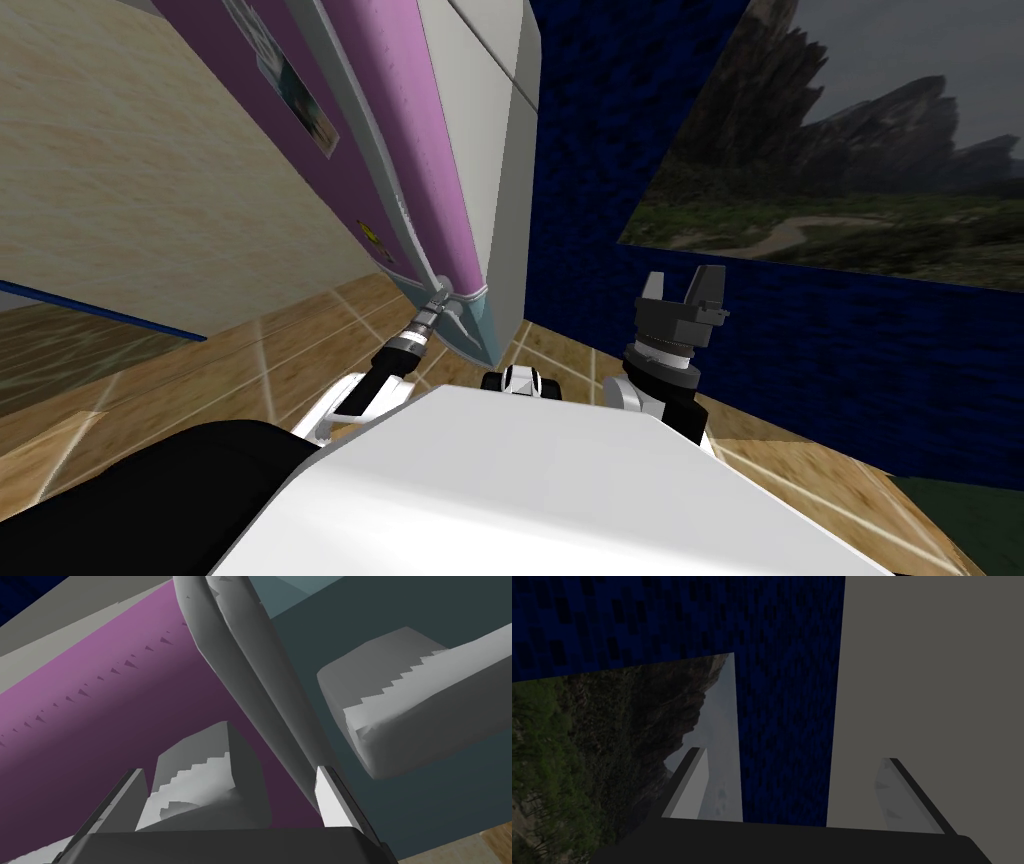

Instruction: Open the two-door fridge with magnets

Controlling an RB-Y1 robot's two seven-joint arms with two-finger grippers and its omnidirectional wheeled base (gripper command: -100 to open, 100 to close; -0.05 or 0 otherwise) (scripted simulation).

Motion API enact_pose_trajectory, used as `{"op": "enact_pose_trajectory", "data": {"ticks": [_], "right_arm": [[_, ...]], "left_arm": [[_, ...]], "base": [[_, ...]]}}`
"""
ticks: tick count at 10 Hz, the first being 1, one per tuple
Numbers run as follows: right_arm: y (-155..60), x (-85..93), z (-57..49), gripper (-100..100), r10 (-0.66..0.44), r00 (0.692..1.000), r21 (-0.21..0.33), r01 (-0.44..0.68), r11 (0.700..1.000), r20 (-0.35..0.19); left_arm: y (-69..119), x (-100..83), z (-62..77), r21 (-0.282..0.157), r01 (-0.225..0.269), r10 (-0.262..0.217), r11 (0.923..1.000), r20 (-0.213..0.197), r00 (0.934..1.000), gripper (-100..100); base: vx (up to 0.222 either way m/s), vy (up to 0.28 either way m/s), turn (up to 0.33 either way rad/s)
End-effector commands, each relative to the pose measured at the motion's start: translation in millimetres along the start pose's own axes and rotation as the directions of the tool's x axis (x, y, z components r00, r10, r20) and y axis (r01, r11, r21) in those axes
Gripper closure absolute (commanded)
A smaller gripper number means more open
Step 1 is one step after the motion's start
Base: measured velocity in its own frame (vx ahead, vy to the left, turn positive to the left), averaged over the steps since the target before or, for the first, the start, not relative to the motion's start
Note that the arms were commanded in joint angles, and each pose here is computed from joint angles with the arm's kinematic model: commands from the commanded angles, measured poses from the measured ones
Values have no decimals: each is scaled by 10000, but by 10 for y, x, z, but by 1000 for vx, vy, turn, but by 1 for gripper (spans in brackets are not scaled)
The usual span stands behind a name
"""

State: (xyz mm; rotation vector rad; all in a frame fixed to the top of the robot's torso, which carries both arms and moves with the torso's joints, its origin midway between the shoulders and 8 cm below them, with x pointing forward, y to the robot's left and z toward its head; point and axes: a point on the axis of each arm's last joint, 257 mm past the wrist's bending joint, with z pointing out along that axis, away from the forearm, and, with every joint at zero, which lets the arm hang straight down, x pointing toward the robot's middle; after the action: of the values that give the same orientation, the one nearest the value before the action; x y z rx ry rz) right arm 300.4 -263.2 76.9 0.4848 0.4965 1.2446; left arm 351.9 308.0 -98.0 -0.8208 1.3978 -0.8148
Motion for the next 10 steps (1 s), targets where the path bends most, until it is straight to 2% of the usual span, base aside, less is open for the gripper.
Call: {"op": "enact_pose_trajectory", "data": {"ticks": [1,2,4,5,8,9,10], "right_arm": [[0,0,0,0,-2,10000,2,2,10000,-1],[0,0,0,0,-1,10000,0,1,10000,-1],[0,0,1,0,0,10000,-2,0,10000,-2],[0,0,1,0,-1,10000,-2,1,10000,-4],[-1,0,1,0,-1,10000,-1,1,10000,-4],[-1,0,1,0,-2,10000,-1,2,10000,-4],[-1,0,1,0,-2,10000,0,2,10000,-3]], "left_arm": [[-29,-3,-8,10,3,-3,10000,11,10000,-100],[-31,-3,-9,1,3,-3,10000,13,10000,100],[-155,114,-29,388,-22,39,9992,-447,9990,100],[-155,114,-29,388,-22,39,9992,-447,9990,100],[-268,291,-77,775,-3,91,9970,-1135,9935,100],[-268,291,-77,775,-3,91,9970,-1135,9935,100],[-303,351,-98,895,18,105,9960,-1367,9906,100]], "base": [[80,17,-4],[10,-3,-4],[-165,195,-120],[-188,223,-84],[-237,270,-101],[-204,242,-53],[-228,201,-63]]}}
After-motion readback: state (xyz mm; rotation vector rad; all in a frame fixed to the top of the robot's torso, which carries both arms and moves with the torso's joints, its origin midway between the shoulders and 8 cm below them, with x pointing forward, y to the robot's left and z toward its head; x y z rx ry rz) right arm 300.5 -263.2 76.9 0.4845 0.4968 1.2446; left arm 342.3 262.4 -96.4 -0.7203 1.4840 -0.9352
